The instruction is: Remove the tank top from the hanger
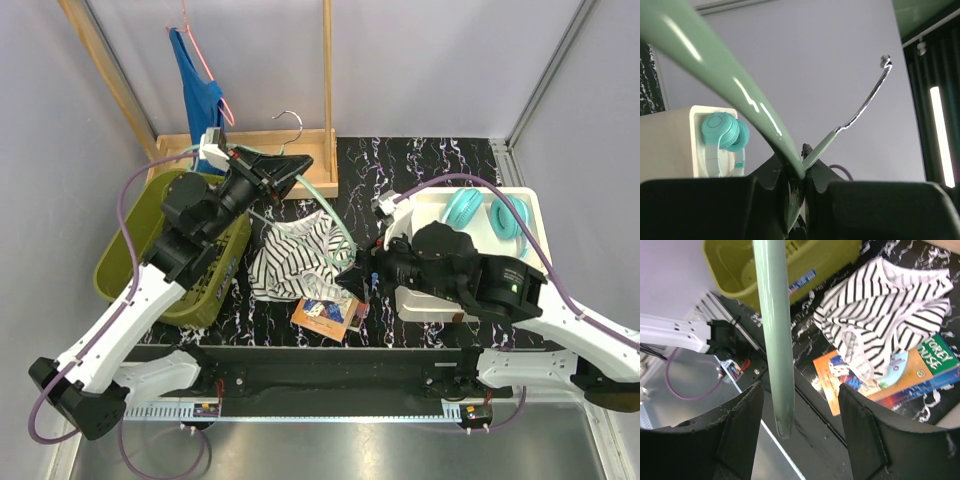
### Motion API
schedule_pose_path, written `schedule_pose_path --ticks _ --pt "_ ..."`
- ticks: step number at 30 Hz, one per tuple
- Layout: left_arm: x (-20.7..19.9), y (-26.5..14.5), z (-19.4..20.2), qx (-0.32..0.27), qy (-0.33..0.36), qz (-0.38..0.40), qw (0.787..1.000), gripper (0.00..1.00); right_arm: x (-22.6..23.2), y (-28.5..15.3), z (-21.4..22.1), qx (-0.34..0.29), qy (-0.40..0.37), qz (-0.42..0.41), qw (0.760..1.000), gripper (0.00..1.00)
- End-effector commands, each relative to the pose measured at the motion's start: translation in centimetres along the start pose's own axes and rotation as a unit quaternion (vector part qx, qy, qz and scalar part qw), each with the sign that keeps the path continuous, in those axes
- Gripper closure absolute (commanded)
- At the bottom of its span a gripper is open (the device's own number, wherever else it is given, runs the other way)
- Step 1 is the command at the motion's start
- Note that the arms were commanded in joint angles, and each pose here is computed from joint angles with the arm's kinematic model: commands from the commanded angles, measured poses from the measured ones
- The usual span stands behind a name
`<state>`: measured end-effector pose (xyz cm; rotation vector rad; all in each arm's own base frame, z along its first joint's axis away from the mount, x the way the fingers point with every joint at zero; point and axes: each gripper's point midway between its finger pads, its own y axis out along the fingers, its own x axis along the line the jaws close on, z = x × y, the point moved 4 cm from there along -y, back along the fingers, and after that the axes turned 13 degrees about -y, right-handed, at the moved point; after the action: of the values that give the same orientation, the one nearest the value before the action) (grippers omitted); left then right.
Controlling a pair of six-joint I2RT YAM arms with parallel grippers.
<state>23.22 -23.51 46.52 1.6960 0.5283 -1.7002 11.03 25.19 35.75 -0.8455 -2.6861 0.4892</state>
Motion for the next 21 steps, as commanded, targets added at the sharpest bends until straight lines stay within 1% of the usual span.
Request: schedule_pose_path --ticks 1,3,6,10,11,12,13,14,15,16,17,18,19,20,21 --pt "-2.6 -1.3 -0.9 -0.041 -0.076 0.079 0.993 1.0 0.6 -0.5 -2.0 -0.077 0.012 -0.024 0.997 0.33" --pt "-2.8 -1.7 -0.9 -0.045 -0.079 0.086 0.992 1.0 0.4 -0.8 -2.9 -0.099 0.011 -0.017 0.995 0.33" --pt "-2.6 -2.2 -1.1 -0.052 -0.094 0.096 0.99 1.0 0.4 -0.9 -4.1 -0.12 0.005 -0.014 0.993 0.38" --pt "-2.6 -2.5 -1.3 -0.051 -0.109 0.119 0.986 1.0 1.0 -0.1 -5.2 -0.128 0.001 -0.026 0.991 0.42" --pt "-2.6 -2.5 -1.1 -0.045 -0.111 0.121 0.985 1.0 1.3 -0.2 -5.7 -0.138 0.003 -0.032 0.99 0.51" --pt "-2.2 -2.4 -1.2 -0.043 -0.113 0.121 0.985 1.0 1.4 0.3 -5.8 -0.135 0.006 -0.03 0.99 0.61" --pt "-2.5 -2.5 -1.0 -0.034 -0.119 0.133 0.983 1.0 1.3 0.5 -6.0 -0.137 0.008 -0.026 0.99 0.74" --pt "-2.5 -2.5 -0.8 -0.025 -0.121 0.133 0.983 1.0 1.2 0.4 -6.5 -0.142 0.01 -0.019 0.99 0.98" --pt "-2.0 -2.5 -0.7 -0.021 -0.122 0.13 0.984 0.97 1.1 0.8 -6.6 -0.14 0.006 -0.014 0.99 1.0" --pt "-2.3 -2.7 -0.6 -0.016 -0.119 0.139 0.983 0.9 1.1 0.8 -6.8 -0.142 0.003 -0.011 0.99 1.0" --pt "-2.3 -2.9 -0.4 -0.006 -0.115 0.141 0.983 0.78 0.6 0.8 -7.1 -0.148 0.004 0.01 0.989 1.0" --pt "-2.0 -3.1 -0.4 0.001 -0.114 0.141 0.984 0.47 0.1 0.7 -7.3 -0.151 0.005 0.027 0.988 1.0" --pt "-2.3 -3.6 -0.3 0.023 -0.1 0.149 0.983 0.39 -0.5 0.6 -7.4 -0.154 0.008 0.047 0.987 1.0" --pt "-2.2 -3.8 -0.4 0.033 -0.092 0.147 0.984 0.33 -1.6 0.2 -7.8 -0.163 0.014 0.085 0.983 1.0" --pt "-2.2 -4.0 -0.4 0.043 -0.082 0.142 0.986 0.28 -2.1 -0.1 -8.0 -0.166 0.01 0.104 0.981 1.0"
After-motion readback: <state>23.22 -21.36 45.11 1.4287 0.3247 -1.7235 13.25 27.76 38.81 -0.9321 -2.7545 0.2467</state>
